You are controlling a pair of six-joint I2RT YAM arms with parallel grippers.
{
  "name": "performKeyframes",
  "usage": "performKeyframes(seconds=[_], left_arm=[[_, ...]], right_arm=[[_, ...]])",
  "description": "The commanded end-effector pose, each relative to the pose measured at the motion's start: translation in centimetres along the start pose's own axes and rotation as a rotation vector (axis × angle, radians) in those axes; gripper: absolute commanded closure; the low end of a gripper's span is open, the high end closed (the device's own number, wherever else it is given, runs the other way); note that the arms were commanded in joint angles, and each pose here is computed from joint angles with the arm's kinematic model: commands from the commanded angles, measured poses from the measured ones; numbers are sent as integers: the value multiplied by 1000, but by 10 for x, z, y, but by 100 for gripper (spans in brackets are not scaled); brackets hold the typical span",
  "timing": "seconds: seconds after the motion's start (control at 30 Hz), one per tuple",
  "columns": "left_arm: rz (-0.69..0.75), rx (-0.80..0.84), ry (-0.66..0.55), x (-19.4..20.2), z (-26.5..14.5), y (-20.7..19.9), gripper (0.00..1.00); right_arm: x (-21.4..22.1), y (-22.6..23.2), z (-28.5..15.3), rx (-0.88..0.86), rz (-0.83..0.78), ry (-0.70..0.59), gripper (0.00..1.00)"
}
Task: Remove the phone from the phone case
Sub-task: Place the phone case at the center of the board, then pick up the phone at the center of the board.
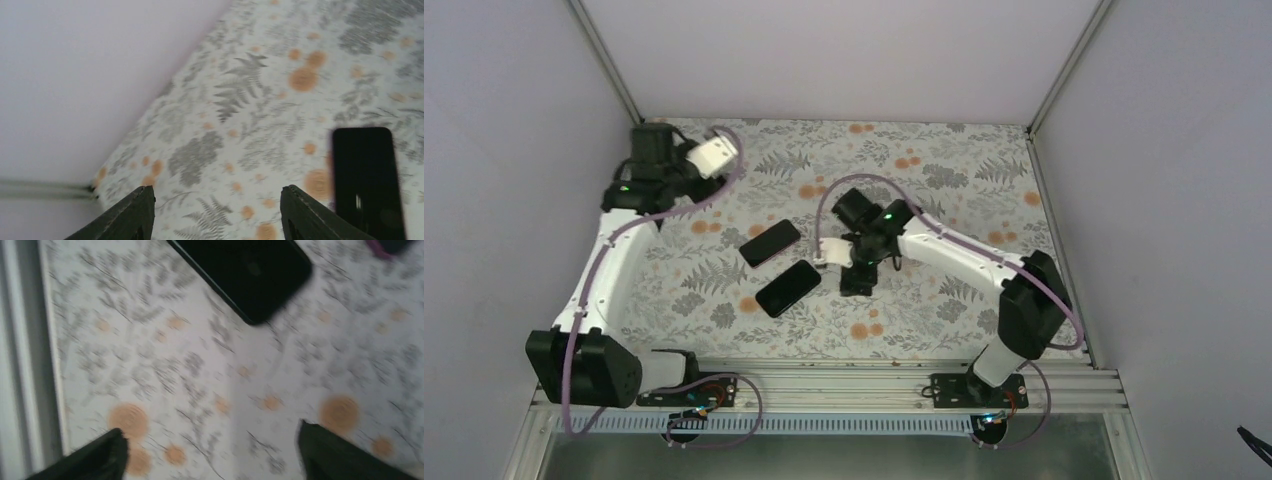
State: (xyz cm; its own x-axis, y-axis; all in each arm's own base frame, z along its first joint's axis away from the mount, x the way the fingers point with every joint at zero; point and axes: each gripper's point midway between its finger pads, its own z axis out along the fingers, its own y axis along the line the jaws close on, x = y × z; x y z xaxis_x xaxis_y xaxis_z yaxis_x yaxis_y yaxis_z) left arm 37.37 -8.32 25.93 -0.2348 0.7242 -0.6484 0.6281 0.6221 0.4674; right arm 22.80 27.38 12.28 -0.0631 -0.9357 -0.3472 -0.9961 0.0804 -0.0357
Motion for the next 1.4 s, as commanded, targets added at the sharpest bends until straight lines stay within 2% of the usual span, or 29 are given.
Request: performKeyframes(seconds=[0.0, 0.03, 0.07, 0.1, 0.13, 0.17, 0.23, 0.37, 0.53, 0.93, 1.13, 1.37], left_arm=[[-158, 88, -67, 6, -24, 20, 38], [-189, 83, -62, 13, -25, 26, 39], [-216, 74, -59, 20, -27, 32, 42], [-238, 67, -56, 26, -27, 36, 44], [-256, 54, -50, 32, -29, 40, 47], [-271, 30, -36, 39, -29, 44, 49], [-285, -16, -12, 50, -29, 50, 53], [-304, -47, 15, 63, -31, 55, 53], [-310, -44, 13, 67, -32, 52, 37], [-342, -84, -27, 63, -34, 62, 33], [-354, -79, -24, 66, -31, 60, 33], [-345, -75, 5, 79, -29, 51, 33]], right_arm=[[-55, 17, 24, -45, -121, -58, 32], [-71, 25, 29, -79, -143, -73, 48], [-88, 30, 33, -103, -156, -89, 71], [-106, 32, 38, -110, -161, -106, 86], [-119, 34, 43, -119, -166, -112, 93], [-132, 37, 51, -128, -178, -111, 95], [-152, 42, 66, -144, -196, -100, 96], [-178, 51, 100, -164, -228, -73, 96], [-178, 52, 135, -162, -217, -46, 96], [-187, 44, 154, -117, -159, -111, 96], [-187, 33, 178, -98, -121, -79, 96], [-156, 38, 185, -110, -126, 15, 96]])
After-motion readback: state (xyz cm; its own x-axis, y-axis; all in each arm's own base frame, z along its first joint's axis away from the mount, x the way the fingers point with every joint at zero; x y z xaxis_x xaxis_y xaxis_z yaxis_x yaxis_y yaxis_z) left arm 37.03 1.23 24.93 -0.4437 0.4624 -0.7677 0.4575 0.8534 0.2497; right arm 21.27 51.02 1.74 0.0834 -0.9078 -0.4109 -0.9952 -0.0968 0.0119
